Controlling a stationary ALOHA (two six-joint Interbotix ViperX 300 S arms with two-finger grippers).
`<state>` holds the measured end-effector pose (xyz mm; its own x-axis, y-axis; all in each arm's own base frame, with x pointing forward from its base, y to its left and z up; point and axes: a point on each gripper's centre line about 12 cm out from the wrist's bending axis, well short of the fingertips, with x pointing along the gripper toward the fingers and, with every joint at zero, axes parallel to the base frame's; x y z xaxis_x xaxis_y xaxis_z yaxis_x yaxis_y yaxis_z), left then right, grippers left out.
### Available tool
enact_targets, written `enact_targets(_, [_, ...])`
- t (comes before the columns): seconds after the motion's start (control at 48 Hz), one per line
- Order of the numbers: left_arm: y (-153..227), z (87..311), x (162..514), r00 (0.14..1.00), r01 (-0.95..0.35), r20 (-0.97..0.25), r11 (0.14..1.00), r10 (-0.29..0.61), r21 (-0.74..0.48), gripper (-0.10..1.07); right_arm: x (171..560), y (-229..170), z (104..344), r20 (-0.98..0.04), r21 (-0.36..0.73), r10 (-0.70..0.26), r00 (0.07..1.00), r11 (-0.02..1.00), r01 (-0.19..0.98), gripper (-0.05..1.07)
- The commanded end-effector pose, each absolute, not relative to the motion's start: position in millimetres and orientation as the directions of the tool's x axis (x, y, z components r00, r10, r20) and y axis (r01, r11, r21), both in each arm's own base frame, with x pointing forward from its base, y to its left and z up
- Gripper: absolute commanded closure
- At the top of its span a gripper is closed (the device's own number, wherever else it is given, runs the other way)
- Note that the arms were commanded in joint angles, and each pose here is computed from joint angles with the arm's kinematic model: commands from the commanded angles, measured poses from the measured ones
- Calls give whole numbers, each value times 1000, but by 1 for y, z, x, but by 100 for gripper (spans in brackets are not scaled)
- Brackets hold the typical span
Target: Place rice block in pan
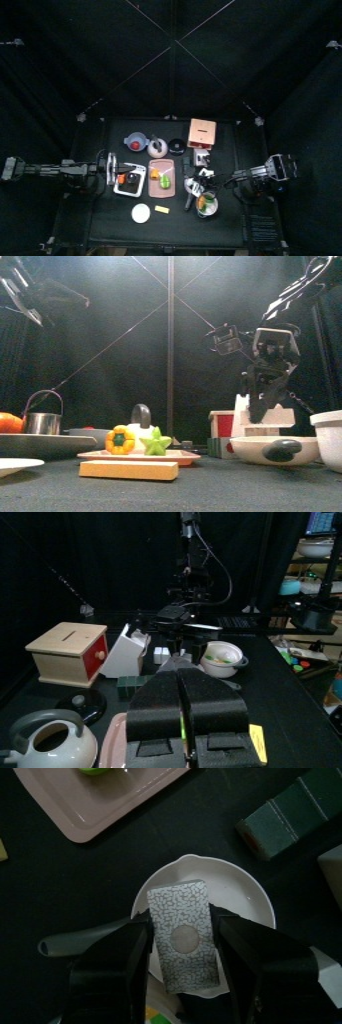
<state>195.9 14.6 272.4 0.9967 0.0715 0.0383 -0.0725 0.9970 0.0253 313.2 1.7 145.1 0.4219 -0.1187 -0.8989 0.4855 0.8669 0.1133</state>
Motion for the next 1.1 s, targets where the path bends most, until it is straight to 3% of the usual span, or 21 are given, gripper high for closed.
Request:
enact_targets(0.0, [15,278,197,996,-76,57,997,74,28,97,317,2,154,-890,126,-118,441,864,487,33])
enact_targets(0.25, [15,278,197,996,-75,57,997,74,27,97,316,2,154,-893,115,-124,432,866,486,19])
enact_targets(1.083, [15,278,197,996,-76,57,997,74,28,97,319,6,159,-895,102,-126,427,875,473,19])
